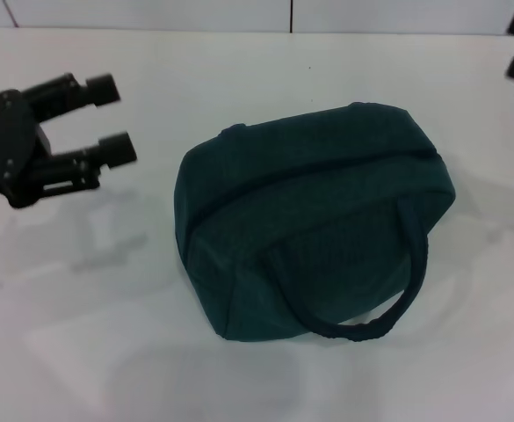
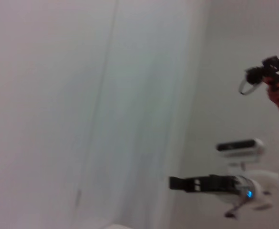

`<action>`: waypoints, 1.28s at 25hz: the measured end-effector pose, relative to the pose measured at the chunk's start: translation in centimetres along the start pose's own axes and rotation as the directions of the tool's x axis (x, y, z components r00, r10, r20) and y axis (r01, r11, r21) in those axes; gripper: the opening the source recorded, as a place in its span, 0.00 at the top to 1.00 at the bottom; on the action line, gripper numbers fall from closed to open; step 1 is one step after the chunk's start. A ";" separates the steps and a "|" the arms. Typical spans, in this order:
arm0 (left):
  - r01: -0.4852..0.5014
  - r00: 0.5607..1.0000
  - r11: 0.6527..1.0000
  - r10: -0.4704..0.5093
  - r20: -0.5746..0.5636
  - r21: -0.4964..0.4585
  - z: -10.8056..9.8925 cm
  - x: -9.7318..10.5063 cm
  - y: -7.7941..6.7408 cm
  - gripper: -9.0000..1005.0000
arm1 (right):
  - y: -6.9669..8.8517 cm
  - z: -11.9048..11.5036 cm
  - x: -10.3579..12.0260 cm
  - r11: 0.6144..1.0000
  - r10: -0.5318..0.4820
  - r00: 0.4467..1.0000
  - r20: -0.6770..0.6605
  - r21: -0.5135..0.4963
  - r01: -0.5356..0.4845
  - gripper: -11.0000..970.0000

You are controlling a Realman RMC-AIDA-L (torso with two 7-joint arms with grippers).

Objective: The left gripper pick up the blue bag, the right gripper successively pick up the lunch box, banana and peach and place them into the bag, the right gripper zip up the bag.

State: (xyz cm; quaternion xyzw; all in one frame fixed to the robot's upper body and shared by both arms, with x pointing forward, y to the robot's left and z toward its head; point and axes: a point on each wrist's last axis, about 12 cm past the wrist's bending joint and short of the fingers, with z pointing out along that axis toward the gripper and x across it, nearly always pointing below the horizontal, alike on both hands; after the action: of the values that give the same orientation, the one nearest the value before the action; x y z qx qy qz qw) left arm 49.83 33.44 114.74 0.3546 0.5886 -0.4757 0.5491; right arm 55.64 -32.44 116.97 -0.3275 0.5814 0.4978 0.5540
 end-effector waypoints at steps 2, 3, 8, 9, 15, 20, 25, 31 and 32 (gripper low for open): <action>0.009 1.000 1.000 -0.008 -0.018 0.029 0.3 0.0 -0.1 0.17 | 0.0 0.7 -0.1 0.999 0.008 0.999 -0.037 -0.046 -0.010 0.11; 0.014 1.000 0.999 -0.013 -0.027 0.044 0.5 0.1 -0.1 0.16 | 0.1 1.1 -0.2 0.997 0.013 0.998 -0.061 -0.071 -0.017 0.11; 0.045 0.997 0.995 -0.039 -0.070 0.087 1.2 0.3 -0.2 0.16 | 0.3 2.1 -0.6 0.990 0.014 0.990 -0.143 -0.135 -0.034 0.11; 0.052 0.996 0.995 -0.045 -0.074 0.089 1.3 0.4 -0.2 0.15 | 0.3 2.1 -0.7 0.990 0.013 0.988 -0.154 -0.140 -0.035 0.11; 0.085 0.994 0.992 -0.079 -0.073 0.089 1.5 0.7 -0.3 0.14 | 0.7 1.8 -0.7 0.984 0.020 0.978 -0.207 -0.171 -0.056 0.11; 0.079 0.995 0.993 -0.073 -0.072 0.086 1.6 1.1 -0.5 0.13 | 1.4 1.7 0.0 0.974 0.024 0.967 -0.255 -0.212 -0.081 0.11; 0.094 0.991 0.991 -0.084 -0.105 0.096 2.2 1.6 -0.5 0.12 | 1.8 2.0 0.5 0.966 0.019 0.956 -0.291 -0.243 -0.093 0.11; 0.086 0.992 0.991 -0.076 -0.104 0.097 2.3 1.9 -0.7 0.12 | 1.8 1.8 0.6 0.967 0.021 0.958 -0.286 -0.238 -0.092 0.11; 0.090 0.991 0.991 -0.079 -0.109 0.099 2.3 2.0 -0.8 0.12 | 1.8 1.8 0.6 0.967 0.020 0.957 -0.289 -0.239 -0.093 0.11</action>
State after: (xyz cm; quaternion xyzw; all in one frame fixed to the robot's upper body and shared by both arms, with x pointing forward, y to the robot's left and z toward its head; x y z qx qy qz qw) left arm 49.54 30.81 113.00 0.3815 0.6057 -0.5092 0.4778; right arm 54.42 -30.09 116.98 -0.4458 0.5965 0.5307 0.4046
